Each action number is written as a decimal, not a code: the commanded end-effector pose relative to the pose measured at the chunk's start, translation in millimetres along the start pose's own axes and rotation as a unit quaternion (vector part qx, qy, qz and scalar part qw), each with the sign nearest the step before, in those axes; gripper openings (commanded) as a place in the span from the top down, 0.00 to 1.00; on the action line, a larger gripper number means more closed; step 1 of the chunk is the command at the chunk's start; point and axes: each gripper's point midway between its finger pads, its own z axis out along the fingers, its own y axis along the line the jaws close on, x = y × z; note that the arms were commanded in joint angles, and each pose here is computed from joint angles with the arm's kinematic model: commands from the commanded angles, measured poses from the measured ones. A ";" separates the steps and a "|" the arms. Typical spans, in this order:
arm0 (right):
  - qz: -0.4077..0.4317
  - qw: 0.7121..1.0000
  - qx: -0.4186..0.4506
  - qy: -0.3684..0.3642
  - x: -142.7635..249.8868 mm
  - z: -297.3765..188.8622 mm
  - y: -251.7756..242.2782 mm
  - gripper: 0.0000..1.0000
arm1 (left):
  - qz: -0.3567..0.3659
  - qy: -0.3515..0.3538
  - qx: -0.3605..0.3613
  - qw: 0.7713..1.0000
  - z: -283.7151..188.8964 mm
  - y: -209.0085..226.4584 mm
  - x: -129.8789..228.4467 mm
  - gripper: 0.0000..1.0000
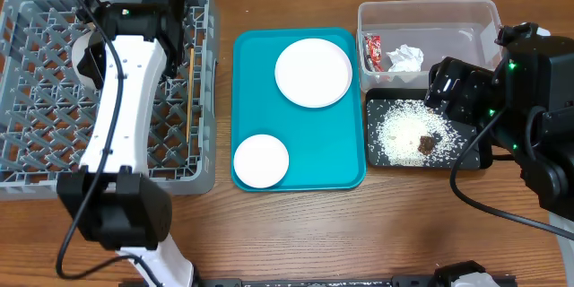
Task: Sort waste into correct bins and load items into the dishwasher
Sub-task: 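Place the pale green bowl upside down in the dish rack, then grasp the rim of the pink bowl with the left gripper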
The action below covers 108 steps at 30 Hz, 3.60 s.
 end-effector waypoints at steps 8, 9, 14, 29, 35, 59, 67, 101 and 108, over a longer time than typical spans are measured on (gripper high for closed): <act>0.000 1.000 -0.001 -0.006 -2.9 -1.1 0.5 0.00 | 0.112 -0.023 -0.060 0.992 29.0 -60.6 7.1 0.96; 0.000 1.000 -0.002 -0.007 -3.3 -1.1 0.7 0.00 | 0.118 -0.025 -0.063 0.991 30.2 -65.7 8.9 0.96; 0.000 1.000 -0.002 -0.008 -3.5 -1.1 0.8 0.00 | 0.144 -0.026 -0.065 0.987 34.5 -90.5 19.5 0.96; 0.000 1.000 -0.004 -0.013 -5.9 -1.3 2.0 0.00 | 0.183 -0.051 -0.042 0.981 6.7 -127.1 32.8 0.96; 0.000 1.000 -0.005 -0.013 -5.9 -1.3 2.1 0.00 | 0.197 -0.044 -0.039 0.979 5.5 -126.7 37.1 0.96; 0.000 1.000 -0.005 -0.013 -5.8 -1.3 2.1 0.00 | 0.195 -0.032 0.098 0.975 -74.4 -136.0 43.7 0.53; 0.000 1.000 -0.004 -0.012 -5.7 -1.3 1.9 0.00 | 0.114 0.014 0.274 0.955 -138.0 -91.9 27.9 0.73; 0.002 1.000 -0.007 -0.009 -4.4 -1.3 2.7 0.00 | 0.183 0.248 0.421 0.853 -130.9 -131.7 265.7 0.56; 0.002 1.000 -0.007 -0.009 -4.5 -1.3 2.8 0.00 | 0.191 0.241 0.421 0.853 -110.7 -151.6 295.8 0.62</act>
